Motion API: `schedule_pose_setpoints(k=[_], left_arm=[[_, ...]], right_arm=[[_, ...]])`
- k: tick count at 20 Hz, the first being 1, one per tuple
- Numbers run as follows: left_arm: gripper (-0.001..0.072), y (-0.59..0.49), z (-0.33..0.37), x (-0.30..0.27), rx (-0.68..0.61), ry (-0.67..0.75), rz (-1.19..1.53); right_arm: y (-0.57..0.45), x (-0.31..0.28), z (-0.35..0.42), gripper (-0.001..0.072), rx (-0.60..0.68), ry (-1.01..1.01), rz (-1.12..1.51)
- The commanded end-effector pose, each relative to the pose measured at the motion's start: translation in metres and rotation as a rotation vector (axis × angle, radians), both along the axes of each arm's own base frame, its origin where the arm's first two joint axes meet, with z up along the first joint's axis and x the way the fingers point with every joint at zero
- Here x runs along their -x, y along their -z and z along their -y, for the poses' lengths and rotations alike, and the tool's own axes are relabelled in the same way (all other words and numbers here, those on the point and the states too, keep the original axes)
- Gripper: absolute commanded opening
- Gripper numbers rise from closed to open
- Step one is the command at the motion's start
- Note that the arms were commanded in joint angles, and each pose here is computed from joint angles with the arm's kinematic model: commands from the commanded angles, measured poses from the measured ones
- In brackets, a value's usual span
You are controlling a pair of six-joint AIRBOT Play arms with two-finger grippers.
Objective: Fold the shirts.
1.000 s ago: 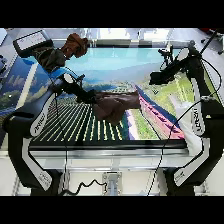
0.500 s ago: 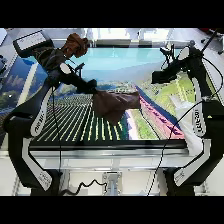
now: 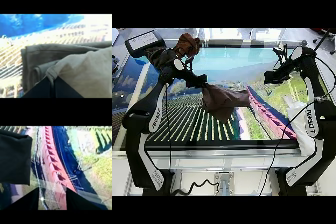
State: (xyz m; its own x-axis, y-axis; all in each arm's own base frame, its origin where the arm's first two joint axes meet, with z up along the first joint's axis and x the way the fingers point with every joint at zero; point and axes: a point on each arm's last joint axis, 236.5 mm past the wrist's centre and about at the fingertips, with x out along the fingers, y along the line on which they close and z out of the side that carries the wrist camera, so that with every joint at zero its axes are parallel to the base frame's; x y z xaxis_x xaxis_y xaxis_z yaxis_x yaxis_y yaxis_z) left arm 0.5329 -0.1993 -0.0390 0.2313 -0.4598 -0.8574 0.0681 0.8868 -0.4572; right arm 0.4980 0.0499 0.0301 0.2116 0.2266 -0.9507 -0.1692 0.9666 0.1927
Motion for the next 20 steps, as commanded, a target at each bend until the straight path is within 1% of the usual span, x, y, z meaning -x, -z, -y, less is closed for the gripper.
schedule_pose_setpoints(k=[1, 4, 5, 6, 7, 8, 11, 14, 17, 20], left_arm=[[0.0013, 0.031, -0.002, 0.002, -0.018, -0.001, -0.050], [0.0024, 0.040, -0.005, 0.001, -0.032, -0.002, -0.058], [0.0118, 0.041, -0.007, 0.000, -0.043, -0.002, -0.053], [0.0315, 0.042, -0.008, 0.000, -0.048, -0.002, -0.052], [0.0444, 0.042, -0.008, 0.000, -0.048, -0.001, -0.054], [0.0489, 0.041, -0.007, 0.003, -0.046, 0.005, -0.062], [0.0501, 0.025, -0.005, 0.004, -0.038, 0.031, -0.063], [0.0501, -0.015, -0.009, -0.002, -0.037, 0.062, -0.008], [0.0501, -0.065, -0.027, 0.003, -0.037, 0.051, 0.041], [0.0501, -0.106, -0.045, 0.024, -0.042, 0.058, 0.045]], right_arm=[[0.001, 0.005, -0.001, 0.0376, -0.001, 0.000, -0.021], [0.001, 0.004, -0.001, 0.0376, -0.001, 0.001, -0.017], [0.001, 0.004, -0.001, 0.0376, -0.001, 0.001, -0.016], [0.001, 0.004, -0.001, 0.0376, -0.001, 0.001, -0.016], [0.001, 0.004, -0.001, 0.0376, -0.001, 0.000, -0.018], [0.001, 0.004, -0.001, 0.0376, -0.001, 0.000, -0.018], [0.001, 0.004, 0.004, 0.0376, 0.009, 0.007, -0.018], [-0.004, 0.000, 0.014, 0.0377, 0.018, 0.021, 0.008], [-0.016, -0.036, 0.030, 0.0377, 0.022, 0.078, 0.161], [-0.032, -0.069, 0.035, 0.0377, 0.026, 0.111, 0.316]])
